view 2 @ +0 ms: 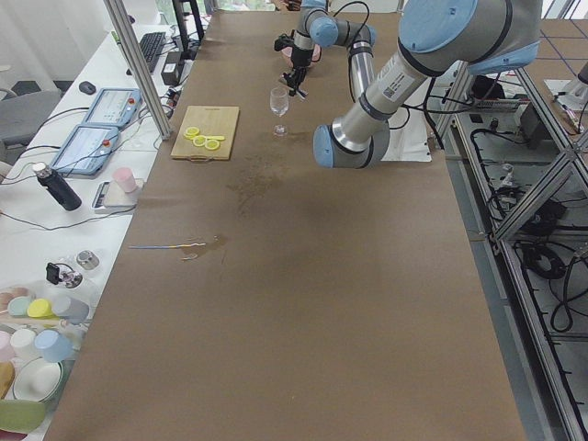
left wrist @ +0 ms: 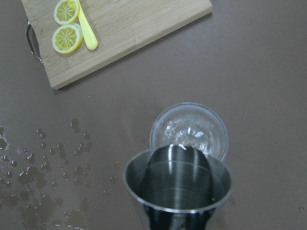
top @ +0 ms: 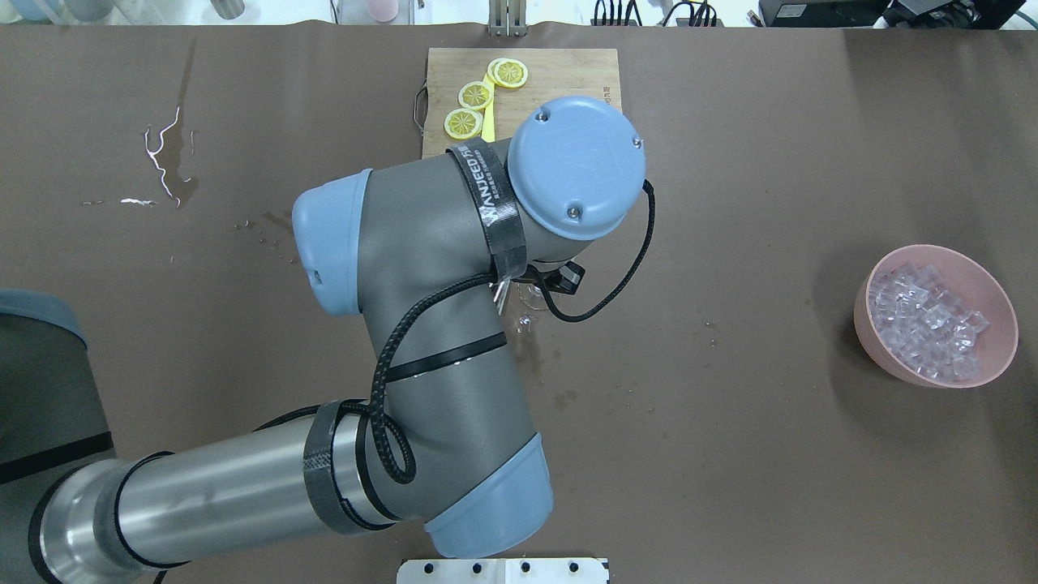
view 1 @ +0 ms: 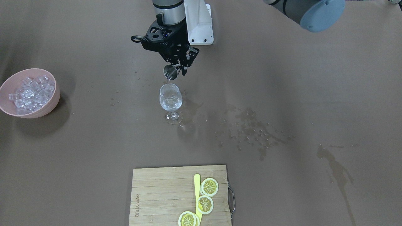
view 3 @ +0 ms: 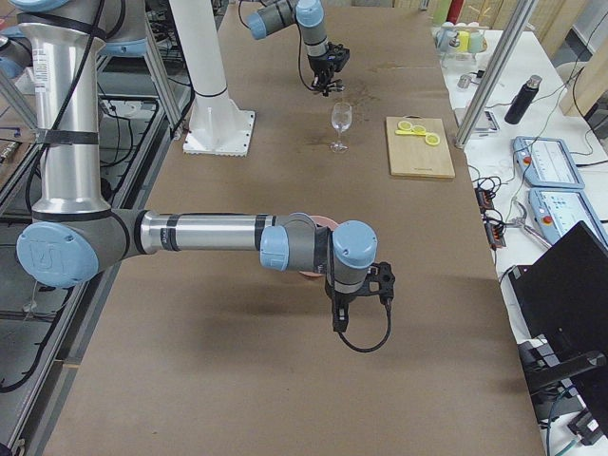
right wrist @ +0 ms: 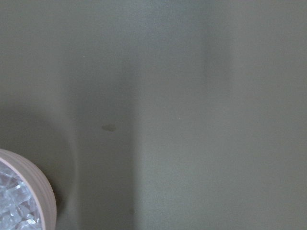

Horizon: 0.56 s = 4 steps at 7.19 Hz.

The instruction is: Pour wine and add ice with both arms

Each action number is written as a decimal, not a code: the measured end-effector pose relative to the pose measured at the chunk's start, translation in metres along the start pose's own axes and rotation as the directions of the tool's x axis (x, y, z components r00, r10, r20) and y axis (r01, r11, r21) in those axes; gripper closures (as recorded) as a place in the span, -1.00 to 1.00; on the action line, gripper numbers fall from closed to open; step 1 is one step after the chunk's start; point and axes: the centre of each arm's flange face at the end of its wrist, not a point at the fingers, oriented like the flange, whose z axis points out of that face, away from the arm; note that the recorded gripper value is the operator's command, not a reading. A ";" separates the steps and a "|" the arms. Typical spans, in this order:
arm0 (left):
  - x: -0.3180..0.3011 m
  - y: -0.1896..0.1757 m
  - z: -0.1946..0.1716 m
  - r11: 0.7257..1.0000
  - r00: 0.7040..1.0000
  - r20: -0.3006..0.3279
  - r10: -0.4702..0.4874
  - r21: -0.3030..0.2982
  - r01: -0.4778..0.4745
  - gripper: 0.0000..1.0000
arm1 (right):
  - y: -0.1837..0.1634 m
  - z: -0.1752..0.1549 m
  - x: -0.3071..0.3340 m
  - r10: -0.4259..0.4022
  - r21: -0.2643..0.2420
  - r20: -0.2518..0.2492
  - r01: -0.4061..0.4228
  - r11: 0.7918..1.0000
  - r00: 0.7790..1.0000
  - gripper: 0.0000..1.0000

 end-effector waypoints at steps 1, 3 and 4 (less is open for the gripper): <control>0.001 -0.002 -0.005 0.999 0.999 0.024 0.022 -0.026 -0.021 1.00 | 0.000 0.000 -0.001 -0.001 0.001 0.001 0.001 1.000 1.000 -1.00; 0.009 -0.011 -0.012 0.996 0.996 0.066 0.059 -0.075 -0.054 1.00 | 0.000 -0.001 -0.001 -0.002 0.001 0.001 0.002 1.000 1.000 -1.00; 0.014 -0.016 -0.014 0.992 0.993 0.088 0.082 -0.104 -0.072 1.00 | 0.000 -0.001 -0.001 -0.001 0.001 0.001 0.001 1.000 1.000 -1.00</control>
